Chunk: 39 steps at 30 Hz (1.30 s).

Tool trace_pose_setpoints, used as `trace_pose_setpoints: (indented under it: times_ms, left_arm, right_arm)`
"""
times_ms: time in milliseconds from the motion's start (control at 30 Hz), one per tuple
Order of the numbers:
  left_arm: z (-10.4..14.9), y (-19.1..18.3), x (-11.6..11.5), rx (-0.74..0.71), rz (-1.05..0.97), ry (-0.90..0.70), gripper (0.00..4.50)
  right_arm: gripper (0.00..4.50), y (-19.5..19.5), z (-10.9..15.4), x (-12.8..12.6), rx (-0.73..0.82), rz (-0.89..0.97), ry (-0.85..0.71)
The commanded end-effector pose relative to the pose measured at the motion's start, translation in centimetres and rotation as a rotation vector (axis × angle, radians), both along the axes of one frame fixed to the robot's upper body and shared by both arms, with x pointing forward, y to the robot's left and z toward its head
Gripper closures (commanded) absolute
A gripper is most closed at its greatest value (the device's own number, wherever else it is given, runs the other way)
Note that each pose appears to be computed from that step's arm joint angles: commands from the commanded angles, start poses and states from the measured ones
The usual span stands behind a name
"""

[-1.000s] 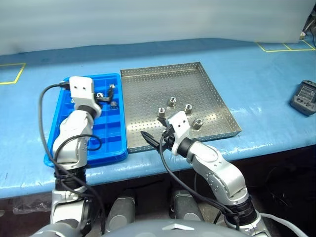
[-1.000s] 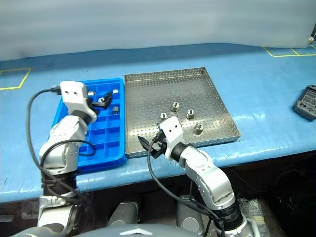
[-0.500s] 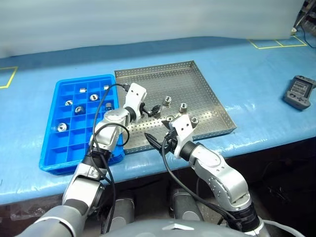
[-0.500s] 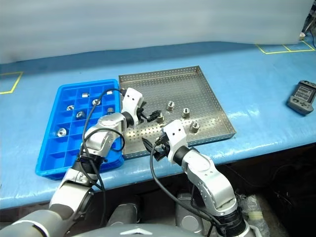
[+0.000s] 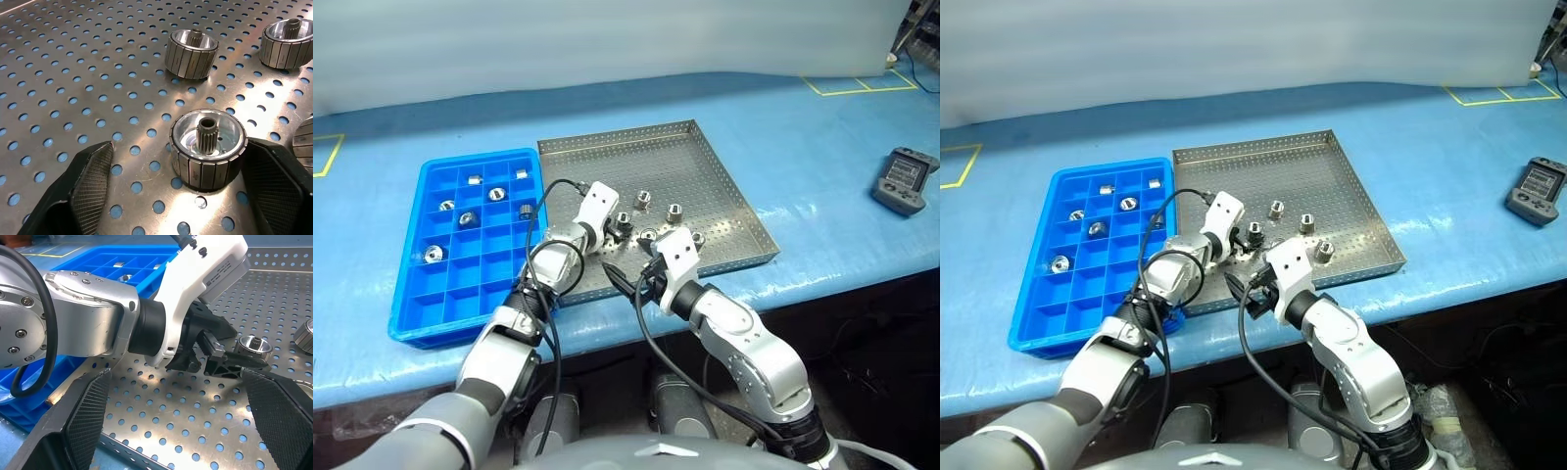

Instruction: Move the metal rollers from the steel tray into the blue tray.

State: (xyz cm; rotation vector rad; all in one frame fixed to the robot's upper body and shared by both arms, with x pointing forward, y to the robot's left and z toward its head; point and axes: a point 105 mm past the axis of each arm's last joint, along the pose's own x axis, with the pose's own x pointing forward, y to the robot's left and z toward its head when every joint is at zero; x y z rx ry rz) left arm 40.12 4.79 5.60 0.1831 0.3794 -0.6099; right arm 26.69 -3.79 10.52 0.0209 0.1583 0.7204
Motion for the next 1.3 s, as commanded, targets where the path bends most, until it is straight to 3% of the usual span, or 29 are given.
trace_pose_setpoints:
  times_ms: [33, 133, 167, 367, 567, 900, 1300]
  left_arm:
    - [1.5, -0.3, 0.4, -0.030, 0.002, -0.051, 1.73]
    - [2.2, 0.2, 0.5, -0.055, 0.027, -0.083, 2.70]
    - [2.8, 0.5, 0.5, -0.078, 0.046, -0.105, 2.81]
    - [8.3, 4.6, -0.6, -0.255, 0.253, -0.317, 2.81]
    - [11.0, 10.7, -4.4, -0.248, 0.493, -0.470, 2.81]
    - [8.5, 17.2, -10.6, -0.090, 0.792, -0.448, 2.81]
    - [4.3, 17.9, -13.8, 0.025, 0.899, -0.285, 2.81]
  right_arm:
    - [0.00, 0.2, 1.3, -0.1, 0.029, 0.007, -0.052]
    - [0.00, 0.3, 1.2, -0.1, 0.028, 0.010, -0.050]
    - [0.00, 0.3, 1.2, -0.1, 0.028, 0.013, -0.049]
    - [0.00, 1.4, 1.4, -0.1, 0.034, 0.069, -0.052]
    - [0.00, 2.9, 1.8, -0.1, 0.045, 0.148, -0.061]
    - [0.00, 5.8, 1.9, -0.9, 0.037, 0.318, -0.072]
    - [0.00, 6.4, 2.0, -1.4, 0.050, 0.370, -0.082]
